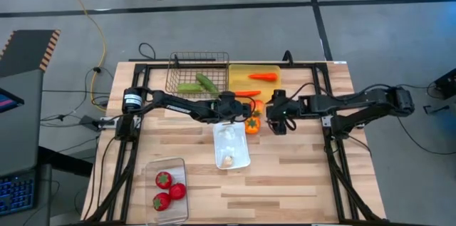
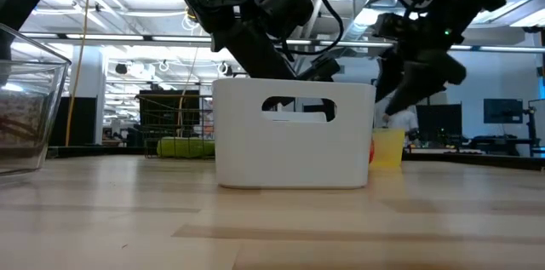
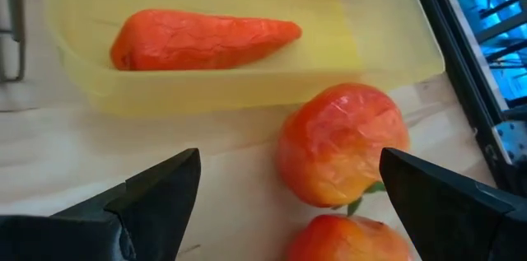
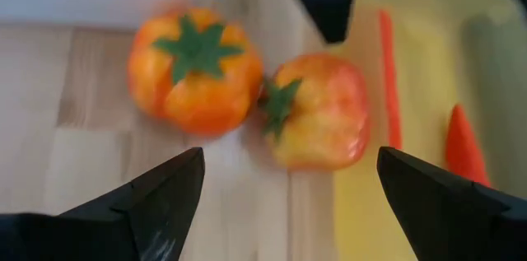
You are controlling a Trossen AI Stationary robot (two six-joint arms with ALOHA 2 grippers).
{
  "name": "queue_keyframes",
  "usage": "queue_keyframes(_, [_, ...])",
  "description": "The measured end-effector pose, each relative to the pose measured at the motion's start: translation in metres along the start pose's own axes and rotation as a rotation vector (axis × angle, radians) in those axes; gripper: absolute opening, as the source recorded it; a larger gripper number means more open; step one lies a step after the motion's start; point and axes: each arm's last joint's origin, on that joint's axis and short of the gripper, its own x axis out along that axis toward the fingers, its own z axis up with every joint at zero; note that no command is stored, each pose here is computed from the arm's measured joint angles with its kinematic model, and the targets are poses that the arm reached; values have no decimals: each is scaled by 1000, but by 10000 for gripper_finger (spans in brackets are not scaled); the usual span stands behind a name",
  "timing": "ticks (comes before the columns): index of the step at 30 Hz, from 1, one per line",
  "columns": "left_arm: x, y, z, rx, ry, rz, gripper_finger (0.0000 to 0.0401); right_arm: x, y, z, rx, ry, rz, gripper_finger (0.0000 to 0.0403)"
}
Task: Sort produce into baskets
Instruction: Put the top orange tomato into the transparent bin
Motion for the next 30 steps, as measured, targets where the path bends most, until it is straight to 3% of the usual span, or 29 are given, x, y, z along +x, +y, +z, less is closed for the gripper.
queue_keyframes(9, [0,1,2,-1,-55,26,361,7,-19,5,29,-66,-73,383])
queue_keyframes(15, [0,2,2,12,-59,31,361,30,-18,-1,29,-7,2,362])
queue_keyframes(30, [0,3,2,58,-47,47,361,71,-5,-3,-5,37,30,326])
